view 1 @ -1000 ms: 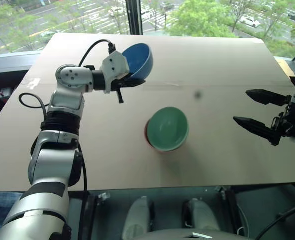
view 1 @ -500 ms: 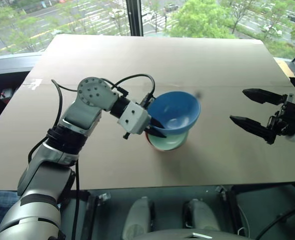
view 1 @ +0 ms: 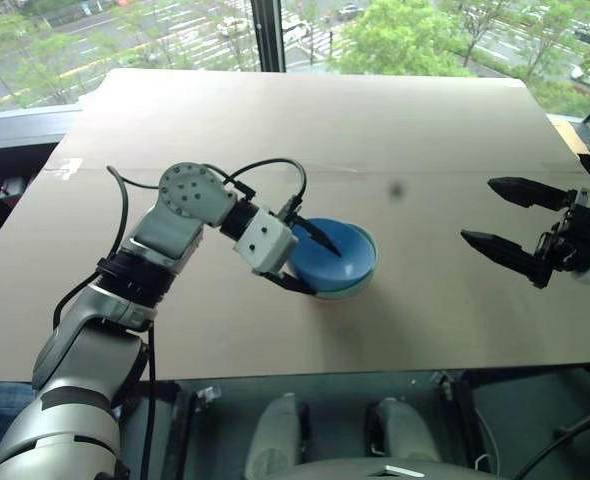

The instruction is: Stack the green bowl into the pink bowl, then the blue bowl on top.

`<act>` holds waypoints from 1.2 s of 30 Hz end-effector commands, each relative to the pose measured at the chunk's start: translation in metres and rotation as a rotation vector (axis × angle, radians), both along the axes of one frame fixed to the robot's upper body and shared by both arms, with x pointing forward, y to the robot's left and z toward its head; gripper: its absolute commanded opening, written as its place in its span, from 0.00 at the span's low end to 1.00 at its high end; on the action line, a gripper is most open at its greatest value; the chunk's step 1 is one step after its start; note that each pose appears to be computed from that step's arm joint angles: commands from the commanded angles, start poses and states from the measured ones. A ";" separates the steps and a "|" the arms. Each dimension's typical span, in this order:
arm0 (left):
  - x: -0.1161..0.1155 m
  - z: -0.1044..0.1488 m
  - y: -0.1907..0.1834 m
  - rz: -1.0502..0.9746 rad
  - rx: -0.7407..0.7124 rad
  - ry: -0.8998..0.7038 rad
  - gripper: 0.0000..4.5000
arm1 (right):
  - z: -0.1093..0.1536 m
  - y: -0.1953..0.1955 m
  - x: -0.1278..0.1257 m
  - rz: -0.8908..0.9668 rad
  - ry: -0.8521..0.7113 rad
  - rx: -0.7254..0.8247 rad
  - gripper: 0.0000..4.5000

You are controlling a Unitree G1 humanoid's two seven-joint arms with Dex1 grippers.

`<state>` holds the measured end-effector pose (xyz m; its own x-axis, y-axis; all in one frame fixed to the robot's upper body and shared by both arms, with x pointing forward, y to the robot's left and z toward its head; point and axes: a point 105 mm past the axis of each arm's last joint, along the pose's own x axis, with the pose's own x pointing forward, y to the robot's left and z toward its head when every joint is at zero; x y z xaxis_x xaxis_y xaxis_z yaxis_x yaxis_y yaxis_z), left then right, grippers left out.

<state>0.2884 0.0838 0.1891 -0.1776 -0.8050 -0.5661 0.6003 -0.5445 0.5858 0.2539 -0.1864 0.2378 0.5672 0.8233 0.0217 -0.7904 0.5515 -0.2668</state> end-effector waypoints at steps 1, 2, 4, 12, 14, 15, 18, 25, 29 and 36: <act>-0.001 0.018 -0.001 -0.019 -0.057 -0.050 0.99 | 0.008 0.001 -0.003 0.007 -0.044 -0.013 1.00; -0.001 0.019 -0.001 -0.015 -0.061 -0.042 0.99 | 0.008 0.001 -0.002 0.009 -0.045 -0.012 1.00; -0.002 0.019 0.001 -0.008 -0.071 -0.023 0.99 | 0.008 0.002 -0.002 0.011 -0.046 -0.010 1.00; 0.021 0.041 0.024 0.366 -0.364 0.287 0.99 | 0.001 -0.002 -0.001 -0.002 -0.027 -0.014 1.00; 0.032 0.043 0.039 0.508 -0.441 0.344 0.99 | -0.005 -0.007 0.002 -0.038 -0.005 -0.031 1.00; 0.036 0.045 0.046 0.563 -0.475 0.356 0.99 | -0.009 -0.010 0.004 -0.060 0.010 -0.040 1.00; 0.044 0.046 0.075 0.714 -0.561 0.436 0.99 | -0.019 -0.017 0.007 -0.095 0.016 -0.055 1.00; 0.030 0.033 0.127 0.934 -0.664 0.555 0.99 | -0.038 -0.027 0.005 -0.124 0.055 -0.078 1.00; 0.018 0.021 0.148 1.048 -0.697 0.540 0.99 | -0.045 -0.033 0.001 -0.135 0.086 -0.083 1.00; -0.010 -0.009 0.164 1.175 -0.735 0.499 0.99 | -0.077 -0.047 -0.010 -0.168 0.166 -0.107 1.00</act>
<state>0.2863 0.2451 0.1677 0.6980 -0.7094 -0.0971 0.7152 0.6974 0.0455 0.2482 -0.2276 0.1614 0.6773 0.7161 -0.1688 -0.7356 0.6544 -0.1753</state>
